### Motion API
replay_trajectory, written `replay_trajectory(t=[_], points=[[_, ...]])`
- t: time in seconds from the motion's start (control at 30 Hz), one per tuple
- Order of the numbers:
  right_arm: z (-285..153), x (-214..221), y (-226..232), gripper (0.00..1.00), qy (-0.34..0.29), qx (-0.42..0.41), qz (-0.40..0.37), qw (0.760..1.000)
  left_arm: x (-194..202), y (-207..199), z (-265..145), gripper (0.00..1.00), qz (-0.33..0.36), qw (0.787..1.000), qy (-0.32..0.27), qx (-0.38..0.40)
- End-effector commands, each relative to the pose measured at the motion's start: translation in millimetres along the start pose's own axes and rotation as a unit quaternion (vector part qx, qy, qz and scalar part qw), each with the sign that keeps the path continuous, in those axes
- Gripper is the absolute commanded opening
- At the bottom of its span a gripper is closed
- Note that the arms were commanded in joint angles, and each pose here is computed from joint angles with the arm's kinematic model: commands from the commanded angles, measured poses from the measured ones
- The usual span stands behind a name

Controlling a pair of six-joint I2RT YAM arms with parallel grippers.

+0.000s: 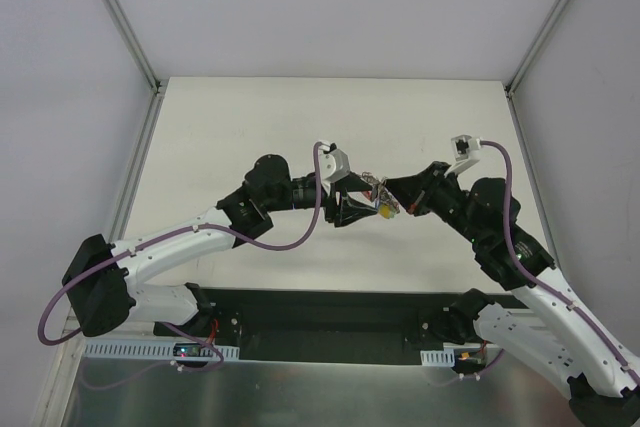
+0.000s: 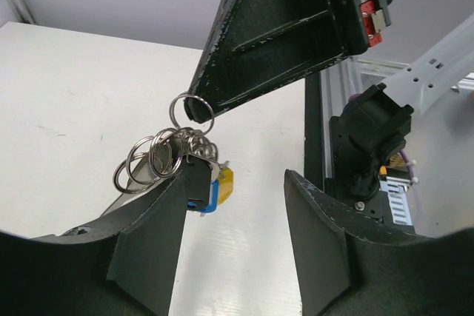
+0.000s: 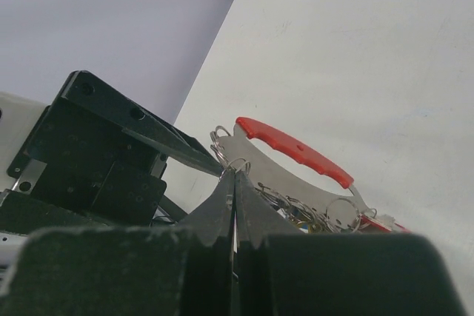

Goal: Remove the keys from the keyring

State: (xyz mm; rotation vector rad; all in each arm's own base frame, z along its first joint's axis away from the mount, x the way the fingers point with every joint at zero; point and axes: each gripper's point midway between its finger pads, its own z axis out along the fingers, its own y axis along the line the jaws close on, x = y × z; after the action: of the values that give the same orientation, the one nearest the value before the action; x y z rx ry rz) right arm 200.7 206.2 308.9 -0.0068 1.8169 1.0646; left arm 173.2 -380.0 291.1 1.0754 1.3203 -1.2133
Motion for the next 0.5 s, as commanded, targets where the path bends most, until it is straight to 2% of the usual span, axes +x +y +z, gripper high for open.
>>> replay_trajectory(t=[0.0,0.27,0.47], points=[[-6.9,-35.2,30.8,0.00,-0.057,-0.046,0.007,0.997,-14.3,7.4,0.5,0.54,0.032,0.999,-0.021,-0.025],[-7.6,-36.5,30.6,0.00,-0.065,-0.045,0.022,0.997,-11.3,12.9,11.6,0.58,0.041,0.998,-0.017,-0.039],[-7.5,-38.0,30.8,0.01,-0.070,-0.046,0.034,0.996,-11.4,27.3,13.6,0.57,0.070,0.994,-0.019,-0.083]])
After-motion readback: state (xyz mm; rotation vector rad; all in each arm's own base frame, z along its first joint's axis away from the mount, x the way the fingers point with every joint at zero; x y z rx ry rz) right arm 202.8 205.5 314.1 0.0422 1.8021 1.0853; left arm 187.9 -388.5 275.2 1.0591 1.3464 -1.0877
